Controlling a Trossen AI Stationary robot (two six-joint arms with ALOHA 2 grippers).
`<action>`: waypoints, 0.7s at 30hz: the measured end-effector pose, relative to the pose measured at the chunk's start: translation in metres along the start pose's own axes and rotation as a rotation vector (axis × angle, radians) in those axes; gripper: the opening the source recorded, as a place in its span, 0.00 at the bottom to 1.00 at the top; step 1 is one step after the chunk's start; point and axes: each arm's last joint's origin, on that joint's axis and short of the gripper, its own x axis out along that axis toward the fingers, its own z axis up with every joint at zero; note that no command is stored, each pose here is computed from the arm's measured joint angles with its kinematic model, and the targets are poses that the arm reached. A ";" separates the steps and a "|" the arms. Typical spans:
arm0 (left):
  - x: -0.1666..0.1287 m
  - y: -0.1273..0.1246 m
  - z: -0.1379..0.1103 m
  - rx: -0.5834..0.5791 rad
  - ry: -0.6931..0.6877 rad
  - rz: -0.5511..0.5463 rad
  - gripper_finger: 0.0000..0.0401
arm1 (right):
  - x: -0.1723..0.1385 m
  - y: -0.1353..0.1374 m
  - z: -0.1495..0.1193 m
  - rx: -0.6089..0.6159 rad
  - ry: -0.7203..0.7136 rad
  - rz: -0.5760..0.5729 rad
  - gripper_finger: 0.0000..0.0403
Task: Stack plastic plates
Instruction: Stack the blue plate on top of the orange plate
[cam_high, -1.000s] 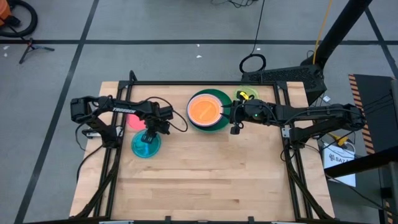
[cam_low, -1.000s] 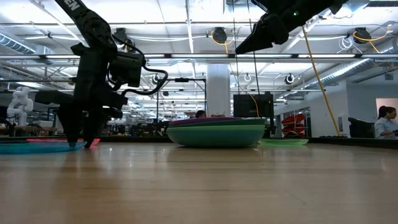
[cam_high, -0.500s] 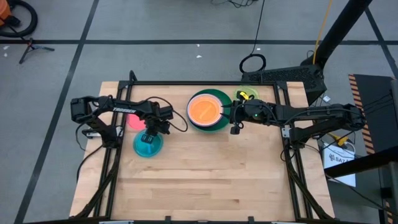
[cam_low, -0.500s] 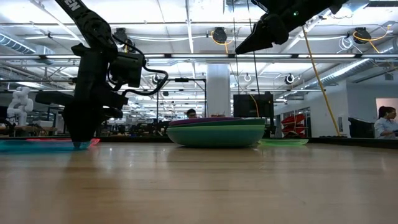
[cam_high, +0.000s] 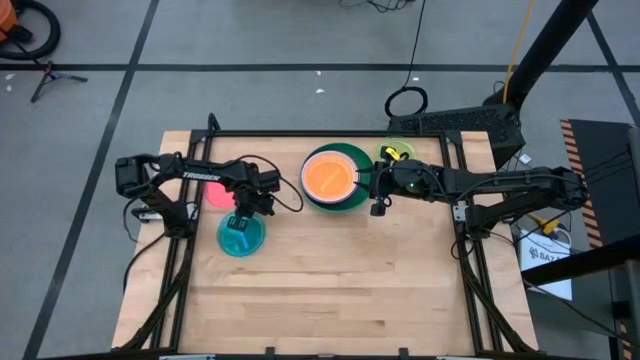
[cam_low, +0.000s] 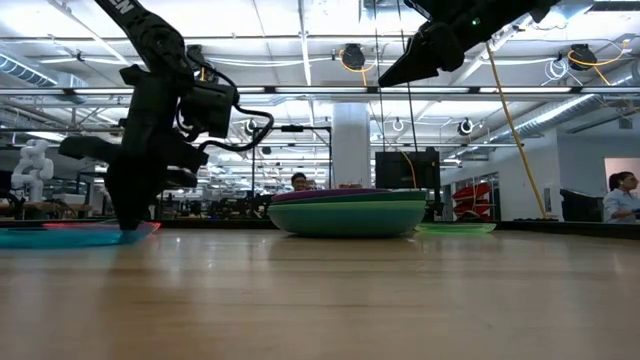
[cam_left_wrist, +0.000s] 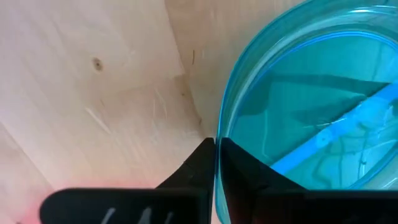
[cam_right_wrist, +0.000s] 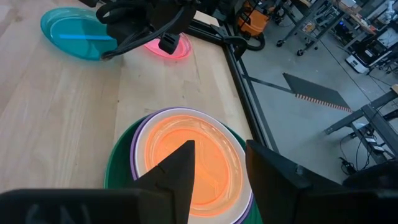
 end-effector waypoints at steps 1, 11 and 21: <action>-0.001 0.000 0.000 -0.002 0.004 -0.002 0.06 | 0.000 0.000 0.000 0.000 -0.001 0.000 0.33; -0.009 0.002 0.003 -0.034 0.005 0.008 0.06 | 0.000 0.000 0.000 0.000 0.000 0.000 0.33; -0.028 0.005 0.011 -0.042 -0.007 0.017 0.05 | 0.000 0.000 0.000 0.001 0.000 0.000 0.33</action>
